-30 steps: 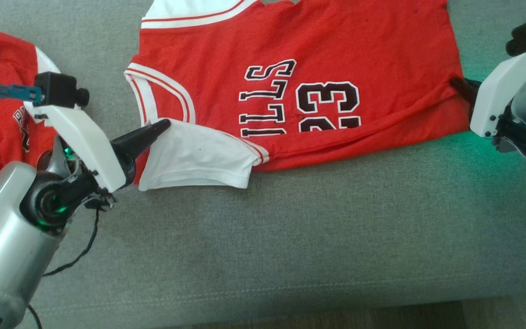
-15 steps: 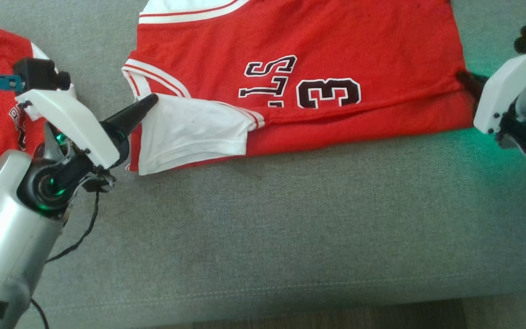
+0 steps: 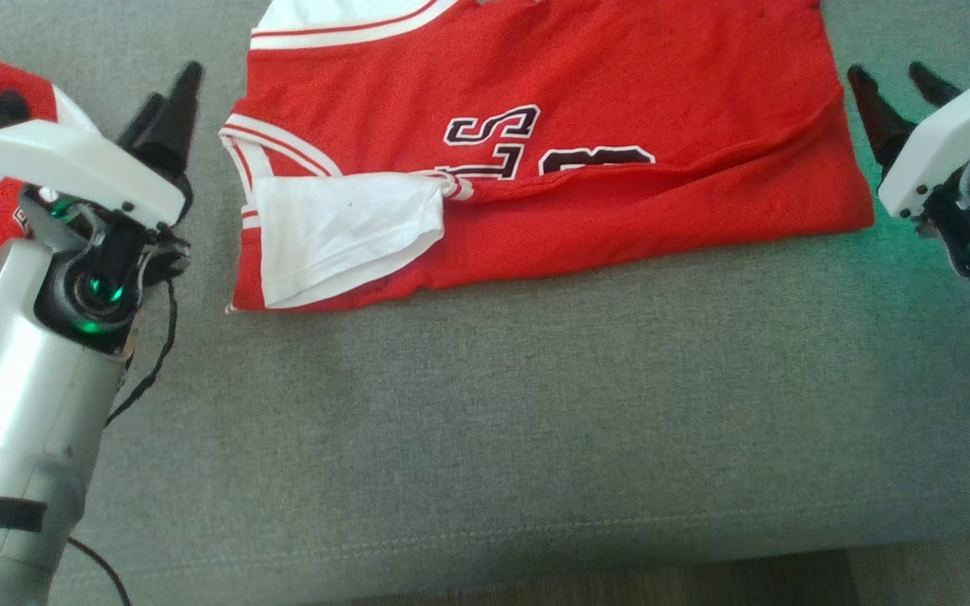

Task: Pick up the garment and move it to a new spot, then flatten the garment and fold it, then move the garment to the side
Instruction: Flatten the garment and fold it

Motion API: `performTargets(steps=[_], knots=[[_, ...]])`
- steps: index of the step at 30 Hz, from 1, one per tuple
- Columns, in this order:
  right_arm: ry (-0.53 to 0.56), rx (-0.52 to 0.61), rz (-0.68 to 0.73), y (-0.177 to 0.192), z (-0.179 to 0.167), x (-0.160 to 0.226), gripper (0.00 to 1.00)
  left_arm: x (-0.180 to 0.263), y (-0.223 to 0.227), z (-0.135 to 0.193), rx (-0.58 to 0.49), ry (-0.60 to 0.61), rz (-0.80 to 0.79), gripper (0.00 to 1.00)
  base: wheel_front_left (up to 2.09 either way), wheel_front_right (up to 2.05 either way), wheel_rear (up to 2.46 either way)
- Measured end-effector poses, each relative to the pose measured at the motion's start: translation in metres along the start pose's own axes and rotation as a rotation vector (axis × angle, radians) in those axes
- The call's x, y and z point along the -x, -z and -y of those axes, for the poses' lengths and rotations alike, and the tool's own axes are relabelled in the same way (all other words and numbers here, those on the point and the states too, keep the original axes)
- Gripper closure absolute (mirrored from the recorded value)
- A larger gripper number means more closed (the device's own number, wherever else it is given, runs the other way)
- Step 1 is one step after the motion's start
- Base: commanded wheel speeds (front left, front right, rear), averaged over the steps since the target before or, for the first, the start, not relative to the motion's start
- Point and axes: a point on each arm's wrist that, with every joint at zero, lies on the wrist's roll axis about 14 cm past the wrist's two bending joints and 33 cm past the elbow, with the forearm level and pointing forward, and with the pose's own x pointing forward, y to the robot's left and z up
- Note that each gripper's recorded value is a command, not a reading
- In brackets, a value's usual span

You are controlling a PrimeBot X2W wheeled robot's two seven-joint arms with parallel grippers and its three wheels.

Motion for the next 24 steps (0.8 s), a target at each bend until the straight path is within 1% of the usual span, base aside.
performTargets(steps=[4,6,8,10,12,14,16,18,20,21,22,24], knots=[[0.026,-0.001,0.165,-0.025,0.006,0.009,0.0,0.002,-0.023,0.003,-0.012,-0.001,0.15,0.0,0.0,0.0,0.0],[0.032,-0.004,0.257,-0.041,0.006,0.017,0.0,0.007,-0.033,0.014,-0.048,0.033,0.235,0.0,0.0,0.0,0.0],[0.021,-0.024,0.328,-0.055,0.001,0.024,0.0,0.013,-0.041,0.024,-0.059,0.059,0.313,0.0,0.0,0.0,0.0],[0.004,-0.041,0.384,-0.067,-0.006,0.032,0.0,0.022,-0.039,0.031,-0.064,0.074,0.355,0.0,0.0,0.0,0.0],[-0.013,-0.025,0.425,-0.075,-0.011,0.042,0.0,0.032,-0.034,0.035,-0.061,0.079,0.377,0.0,0.0,0.0,0.0],[-0.015,-0.036,0.498,-0.091,-0.01,0.057,0.0,0.045,-0.036,0.039,-0.049,0.081,0.424,0.0,0.0,0.0,0.0],[-0.008,-0.033,0.569,-0.101,-0.007,0.074,0.0,0.06,-0.041,0.045,-0.065,0.086,0.485,0.0,0.0,0.0,0.0],[0.007,-0.021,0.615,-0.098,-0.004,0.09,0.0,0.074,-0.039,0.052,-0.1,0.091,0.527,0.0,0.0,0.0,0.0],[0.027,-0.026,0.638,-0.083,-0.004,0.104,0.0,0.088,-0.027,0.057,-0.144,0.099,0.538,0.0,0.0,0.0,0.0],[0.035,-0.036,0.644,-0.072,-0.006,0.11,0.0,0.094,-0.021,0.058,-0.155,0.098,0.541,0.0,0.0,0.0,0.0],[0.043,-0.042,0.643,-0.048,-0.015,0.12,0.0,0.106,-0.007,0.058,-0.192,0.097,0.532,0.0,0.0,0.0,0.0],[0.048,-0.045,0.642,-0.027,-0.027,0.131,0.0,0.117,0.003,0.052,-0.208,0.082,0.527,0.0,0.0,0.0,0.0]])
